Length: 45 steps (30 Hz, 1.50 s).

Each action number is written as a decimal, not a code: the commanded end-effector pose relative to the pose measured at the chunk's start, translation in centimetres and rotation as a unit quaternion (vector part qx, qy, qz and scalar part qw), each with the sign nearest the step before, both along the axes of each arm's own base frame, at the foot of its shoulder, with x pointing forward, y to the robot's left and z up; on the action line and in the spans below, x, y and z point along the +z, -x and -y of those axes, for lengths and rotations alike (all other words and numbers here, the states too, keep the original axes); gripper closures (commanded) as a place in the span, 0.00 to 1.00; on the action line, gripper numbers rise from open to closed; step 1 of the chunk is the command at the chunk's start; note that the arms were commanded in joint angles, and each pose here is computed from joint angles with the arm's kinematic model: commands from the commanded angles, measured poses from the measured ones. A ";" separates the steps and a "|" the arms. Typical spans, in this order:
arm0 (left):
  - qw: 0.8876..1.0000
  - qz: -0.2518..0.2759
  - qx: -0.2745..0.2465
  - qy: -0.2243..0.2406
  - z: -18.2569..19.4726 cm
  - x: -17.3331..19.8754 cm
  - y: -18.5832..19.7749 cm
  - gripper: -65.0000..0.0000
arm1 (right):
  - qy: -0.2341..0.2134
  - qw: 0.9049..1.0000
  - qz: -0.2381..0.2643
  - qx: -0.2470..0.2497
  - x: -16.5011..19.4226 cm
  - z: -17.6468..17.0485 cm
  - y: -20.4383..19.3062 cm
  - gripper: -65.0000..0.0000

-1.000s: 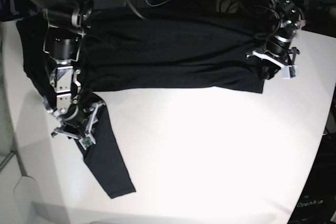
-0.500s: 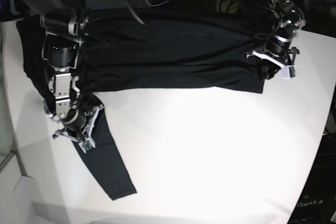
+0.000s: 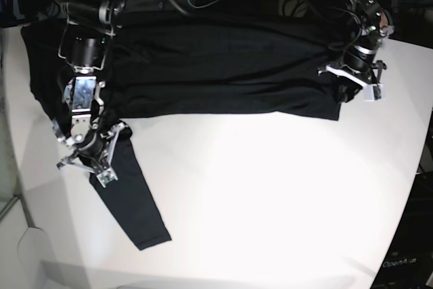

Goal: Fold the T-shirt properly
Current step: 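Grasp the black sleeve with the right gripper and lift it, then fold the held sleeve back over the strip with the right gripper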

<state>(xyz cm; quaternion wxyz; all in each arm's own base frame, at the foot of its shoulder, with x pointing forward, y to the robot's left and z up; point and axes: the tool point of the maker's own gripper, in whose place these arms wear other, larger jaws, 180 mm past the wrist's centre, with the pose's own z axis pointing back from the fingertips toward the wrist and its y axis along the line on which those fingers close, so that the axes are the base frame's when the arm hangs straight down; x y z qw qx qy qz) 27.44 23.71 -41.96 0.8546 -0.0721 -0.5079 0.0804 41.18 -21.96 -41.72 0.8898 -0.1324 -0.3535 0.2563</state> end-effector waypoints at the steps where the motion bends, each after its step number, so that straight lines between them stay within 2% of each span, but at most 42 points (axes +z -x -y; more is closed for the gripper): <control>1: 1.000 0.030 0.001 0.000 -0.2 1.4 -0.9 0.80 | -0.005 0.999 0.048 -0.017 3.0 0.6 -2.1 0.95; 5: 1.000 0.029 0.001 0.000 -0.2 1.4 -0.9 0.80 | -0.030 0.997 0.057 -0.039 3.3 0.9 -2.0 0.97; 9: 1.000 0.028 0.001 0.000 -0.2 1.3 -0.8 0.80 | -0.030 0.996 0.065 -0.046 3.9 1.1 -2.6 0.93; 15: 1.000 0.028 0.001 0.000 -0.2 1.3 -0.8 0.80 | -0.021 0.988 0.106 -0.111 5.4 3.7 -3.2 0.69; 16: 1.000 0.028 0.001 0.000 -0.2 1.3 -0.8 0.80 | -0.032 0.987 0.106 -0.119 5.2 3.4 -3.1 0.65; 19: 1.000 0.029 0.000 0.000 -0.1 1.4 -0.9 0.80 | -0.067 0.974 0.139 -0.165 6.9 4.7 -3.2 0.48; 22: 1.000 0.030 0.000 0.000 -0.1 1.4 -1.0 0.80 | -0.083 0.970 0.144 -0.176 6.8 4.8 -3.0 0.36; 31: 1.000 0.031 -0.001 0.000 0.0 1.5 -1.1 0.80 | -0.110 0.972 0.122 -0.166 5.0 2.6 -3.5 0.36; 36: 1.000 0.031 0.000 0.000 -0.1 1.5 -1.0 0.80 | -0.125 0.974 0.102 -0.160 3.9 2.0 -4.3 0.42; 43: 1.000 0.028 0.001 0.000 -0.2 1.3 -0.8 0.80 | -0.143 0.974 0.085 -0.152 2.8 1.5 -5.2 0.44; 45: 1.000 0.028 0.001 0.000 -0.2 1.3 -0.8 0.80 | -0.150 0.974 0.085 -0.147 2.4 1.0 -5.4 0.48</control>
